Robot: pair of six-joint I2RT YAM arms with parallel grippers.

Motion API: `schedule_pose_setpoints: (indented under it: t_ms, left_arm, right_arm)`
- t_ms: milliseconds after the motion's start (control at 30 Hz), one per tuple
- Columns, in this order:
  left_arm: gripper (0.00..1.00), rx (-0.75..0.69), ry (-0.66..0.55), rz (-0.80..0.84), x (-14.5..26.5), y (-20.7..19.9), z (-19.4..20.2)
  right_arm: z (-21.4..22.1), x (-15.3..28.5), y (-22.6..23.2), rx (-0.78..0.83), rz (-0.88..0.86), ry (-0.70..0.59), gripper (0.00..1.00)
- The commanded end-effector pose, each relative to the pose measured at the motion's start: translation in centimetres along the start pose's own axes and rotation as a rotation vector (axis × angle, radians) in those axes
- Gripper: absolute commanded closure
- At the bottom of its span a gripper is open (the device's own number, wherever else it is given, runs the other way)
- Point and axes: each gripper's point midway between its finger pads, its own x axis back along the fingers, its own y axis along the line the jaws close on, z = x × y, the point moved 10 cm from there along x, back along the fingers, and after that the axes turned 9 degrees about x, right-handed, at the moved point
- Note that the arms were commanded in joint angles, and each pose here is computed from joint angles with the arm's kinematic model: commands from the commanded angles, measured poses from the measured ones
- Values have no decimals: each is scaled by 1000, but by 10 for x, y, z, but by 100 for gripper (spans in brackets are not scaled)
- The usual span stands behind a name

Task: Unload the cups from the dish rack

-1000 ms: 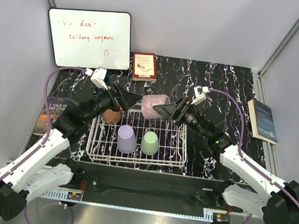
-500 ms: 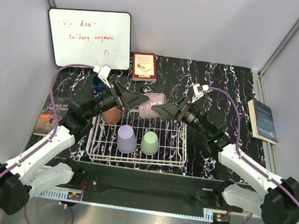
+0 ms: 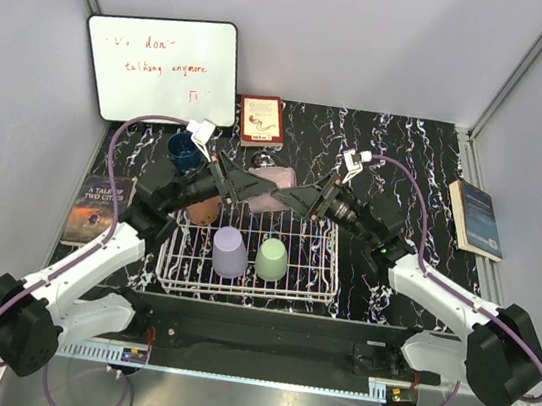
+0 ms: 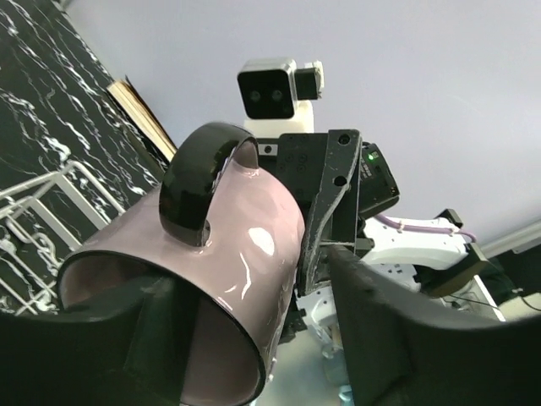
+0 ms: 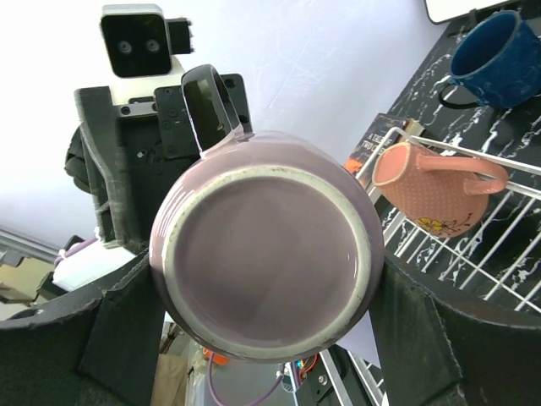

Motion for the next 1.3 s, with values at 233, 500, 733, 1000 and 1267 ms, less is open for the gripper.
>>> schedule_pose_setpoints:
  t_ms: [233, 500, 733, 1000, 1267]
  left_arm:
    - [100, -71, 37, 47, -10, -13, 1]
    - [100, -175, -75, -180, -1, -9, -11]
    - [100, -224, -121, -183, 2, -19, -17]
    - [100, -198, -127, -144, -1, -23, -18]
    - [100, -225, -136, -112, -3, -34, -25]
  right_arm:
    - [-3, -6, 13, 25, -149, 51, 100]
    - [-7, 8, 19, 110, -49, 68, 48]
    - [-9, 18, 28, 168, -50, 75, 53]
    - [-6, 20, 25, 160, -47, 85, 74]
    - [-3, 21, 24, 153, -31, 120, 4]
